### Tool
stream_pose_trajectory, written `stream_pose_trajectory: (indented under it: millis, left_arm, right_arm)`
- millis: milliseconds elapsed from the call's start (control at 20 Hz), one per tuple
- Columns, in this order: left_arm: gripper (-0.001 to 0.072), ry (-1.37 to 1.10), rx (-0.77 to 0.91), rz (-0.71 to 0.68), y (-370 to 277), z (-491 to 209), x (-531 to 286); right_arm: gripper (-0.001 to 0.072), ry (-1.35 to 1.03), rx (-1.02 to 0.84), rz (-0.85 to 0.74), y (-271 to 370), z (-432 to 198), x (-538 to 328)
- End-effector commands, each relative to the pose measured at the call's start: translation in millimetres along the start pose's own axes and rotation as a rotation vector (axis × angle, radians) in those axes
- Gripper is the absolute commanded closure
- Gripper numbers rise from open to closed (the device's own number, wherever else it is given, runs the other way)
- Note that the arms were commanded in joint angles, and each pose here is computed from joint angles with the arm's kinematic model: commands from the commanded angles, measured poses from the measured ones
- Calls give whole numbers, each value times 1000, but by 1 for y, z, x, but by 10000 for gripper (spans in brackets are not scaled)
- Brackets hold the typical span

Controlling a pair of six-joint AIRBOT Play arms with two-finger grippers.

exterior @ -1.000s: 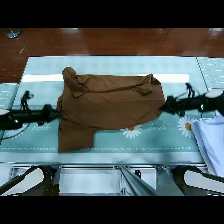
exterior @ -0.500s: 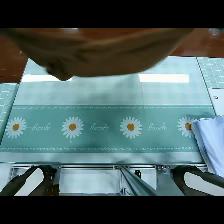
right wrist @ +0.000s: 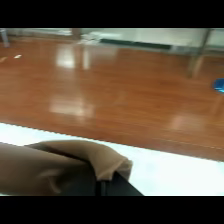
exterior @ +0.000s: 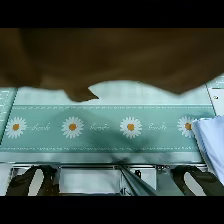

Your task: Fold the shirts.

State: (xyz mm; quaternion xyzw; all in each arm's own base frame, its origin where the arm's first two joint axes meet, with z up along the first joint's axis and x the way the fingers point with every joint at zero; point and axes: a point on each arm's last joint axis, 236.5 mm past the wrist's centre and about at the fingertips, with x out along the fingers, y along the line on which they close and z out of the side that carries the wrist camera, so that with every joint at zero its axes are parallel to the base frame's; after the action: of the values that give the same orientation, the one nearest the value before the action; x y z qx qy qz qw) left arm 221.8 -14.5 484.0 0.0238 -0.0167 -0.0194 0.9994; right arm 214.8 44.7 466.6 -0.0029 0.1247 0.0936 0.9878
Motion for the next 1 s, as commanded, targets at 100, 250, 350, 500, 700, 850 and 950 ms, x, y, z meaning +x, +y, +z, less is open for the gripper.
stream_pose_trajectory:
  millis: [100, 250, 350, 500, 700, 850, 950]
  left_arm:
    - [683, 52, 64, 96, 16, -14, -57]
    - [683, 212, 16, 44, 11, -66, -25]
    - [683, 346, -17, 26, 11, -115, 10]
    - [683, 551, -74, -22, 5, -197, 67]
    - [682, 761, -122, -50, 2, -288, 136]
    - [681, 809, -167, -51, 2, -338, 187]
    - [682, 812, -235, -60, -3, -368, 219]
  right_arm:
    - [690, 77, 17, -106, -7, -40, -57]
    - [690, 205, 52, -72, -6, -71, -34]
    - [690, 290, 86, -30, -6, -96, 2]
    - [690, 397, 146, -19, -22, -146, 72]
    - [690, 562, 222, -22, -47, -225, 172]
    - [690, 622, 280, 27, -55, -263, 249]
    - [690, 631, 340, 10, -68, -292, 299]
